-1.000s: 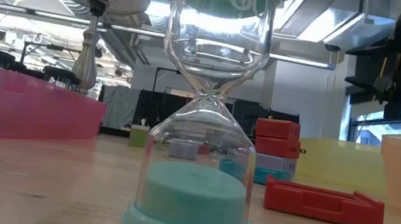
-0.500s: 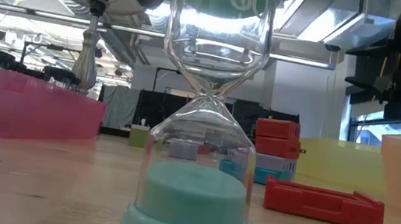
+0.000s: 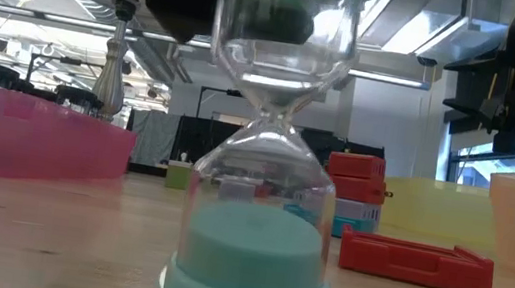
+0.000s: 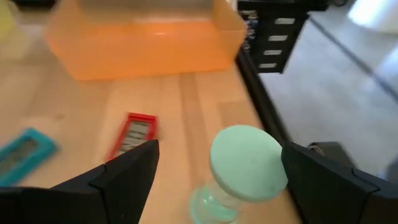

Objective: Pick & Place Office items
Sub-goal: Put the light blue hourglass timer into the red bin

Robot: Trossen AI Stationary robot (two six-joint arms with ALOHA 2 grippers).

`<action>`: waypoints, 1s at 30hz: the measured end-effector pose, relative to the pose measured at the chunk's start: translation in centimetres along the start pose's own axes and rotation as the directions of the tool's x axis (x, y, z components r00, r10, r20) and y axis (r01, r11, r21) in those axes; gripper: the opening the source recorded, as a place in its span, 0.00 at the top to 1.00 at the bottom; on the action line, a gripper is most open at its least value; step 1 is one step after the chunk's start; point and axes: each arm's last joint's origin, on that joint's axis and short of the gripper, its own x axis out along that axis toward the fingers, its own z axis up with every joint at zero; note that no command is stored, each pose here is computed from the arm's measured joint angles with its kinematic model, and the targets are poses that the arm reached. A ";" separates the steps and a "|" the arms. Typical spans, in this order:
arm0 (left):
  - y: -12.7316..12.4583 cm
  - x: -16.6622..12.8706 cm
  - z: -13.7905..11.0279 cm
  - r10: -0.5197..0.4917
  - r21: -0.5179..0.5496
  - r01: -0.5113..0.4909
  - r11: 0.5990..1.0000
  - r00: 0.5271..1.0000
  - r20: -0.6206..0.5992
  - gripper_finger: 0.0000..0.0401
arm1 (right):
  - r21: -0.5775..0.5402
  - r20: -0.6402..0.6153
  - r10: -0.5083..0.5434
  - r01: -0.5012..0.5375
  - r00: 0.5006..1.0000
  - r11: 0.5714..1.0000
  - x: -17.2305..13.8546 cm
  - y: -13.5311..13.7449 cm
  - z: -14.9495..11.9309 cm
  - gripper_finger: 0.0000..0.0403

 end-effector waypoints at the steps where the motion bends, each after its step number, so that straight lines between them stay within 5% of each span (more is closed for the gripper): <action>1: -0.1 0.2 -0.1 -0.019 -0.015 0.019 1.000 1.000 -0.002 0.16 | 0.000 0.000 0.000 0.000 1.000 1.000 0.0 0.0 0.0 0.30; 20: -0.3 1.5 -1.7 -0.018 -0.024 0.018 1.000 1.000 -0.006 0.16 | -0.001 0.000 -0.001 0.001 1.000 1.000 0.0 0.0 0.0 0.30; 25: -0.2 1.4 -1.1 0.047 -0.169 -0.040 0.985 0.998 0.036 0.16 | -0.001 0.000 -0.001 0.001 1.000 1.000 0.0 0.0 0.0 0.30; 30: -0.4 1.5 0.2 0.176 -0.413 -0.154 0.898 0.984 0.015 0.16 | -0.001 -0.001 -0.001 0.001 1.000 1.000 0.0 0.0 0.0 0.30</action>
